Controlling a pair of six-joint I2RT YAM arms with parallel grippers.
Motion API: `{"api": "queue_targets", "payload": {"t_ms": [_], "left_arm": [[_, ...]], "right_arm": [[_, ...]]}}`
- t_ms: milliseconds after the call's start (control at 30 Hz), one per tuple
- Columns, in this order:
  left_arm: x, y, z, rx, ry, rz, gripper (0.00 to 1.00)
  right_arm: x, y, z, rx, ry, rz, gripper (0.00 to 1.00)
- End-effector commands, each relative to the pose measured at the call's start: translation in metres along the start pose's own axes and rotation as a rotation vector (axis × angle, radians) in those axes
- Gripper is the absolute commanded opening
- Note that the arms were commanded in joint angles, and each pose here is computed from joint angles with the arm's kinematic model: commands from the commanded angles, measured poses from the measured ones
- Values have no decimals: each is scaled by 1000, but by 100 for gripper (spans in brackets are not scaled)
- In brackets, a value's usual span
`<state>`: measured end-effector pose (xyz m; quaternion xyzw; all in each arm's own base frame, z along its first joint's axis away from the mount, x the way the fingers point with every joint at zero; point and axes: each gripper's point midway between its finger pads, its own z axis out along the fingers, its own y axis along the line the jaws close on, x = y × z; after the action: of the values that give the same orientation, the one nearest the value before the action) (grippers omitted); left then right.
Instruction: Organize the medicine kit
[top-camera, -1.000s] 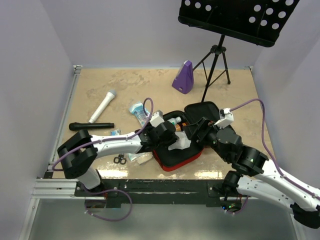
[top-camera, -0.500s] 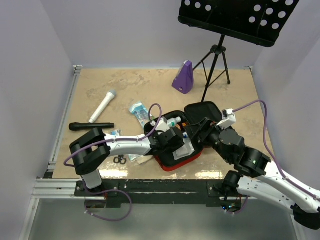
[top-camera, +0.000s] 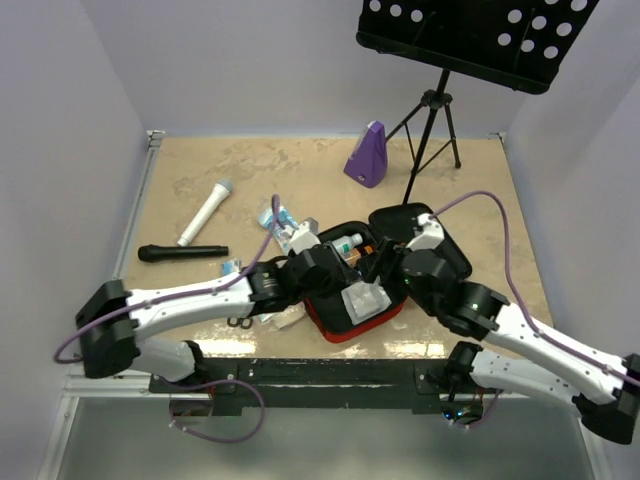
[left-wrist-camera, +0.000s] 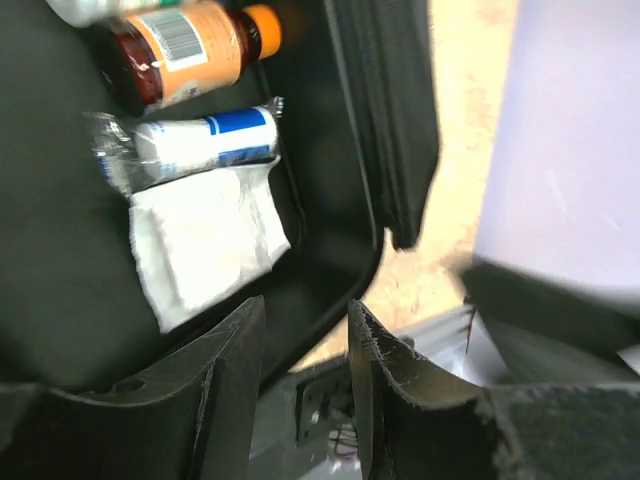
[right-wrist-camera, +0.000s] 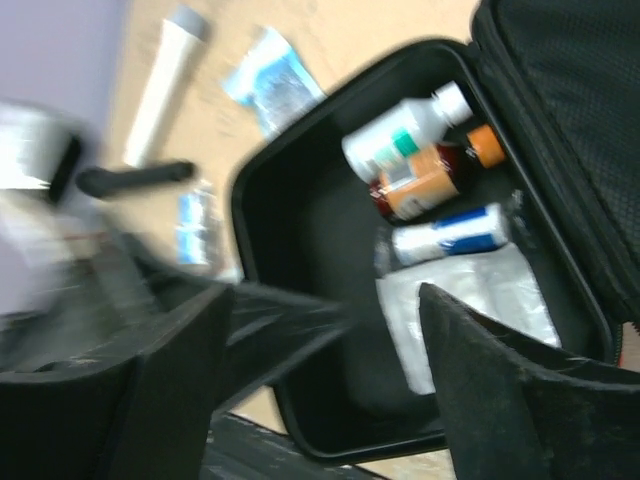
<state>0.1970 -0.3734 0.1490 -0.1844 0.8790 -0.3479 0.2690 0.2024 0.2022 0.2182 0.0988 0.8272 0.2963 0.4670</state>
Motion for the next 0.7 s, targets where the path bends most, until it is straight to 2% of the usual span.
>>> {"api": "queue_targets", "payload": {"t_ms": [0,133,367,500,667], "left_arm": [[-27,20,-45,12,-78,101,42],[-57,45,-70,-5,-210,137,40],[-79,72,-95,2,-306,109,39],[-78,84,-96,-4,-312,93,39],[-71,93,-90,12,-296,81,38]], "right_arm": [[23,3,21,25,96,-118,65],[51,3,48,60,204,-243,50],[79,-3,87,142,327,-429,33],[88,3,96,122,374,-470,0],[112,-8,101,148,455,-521,0]]}}
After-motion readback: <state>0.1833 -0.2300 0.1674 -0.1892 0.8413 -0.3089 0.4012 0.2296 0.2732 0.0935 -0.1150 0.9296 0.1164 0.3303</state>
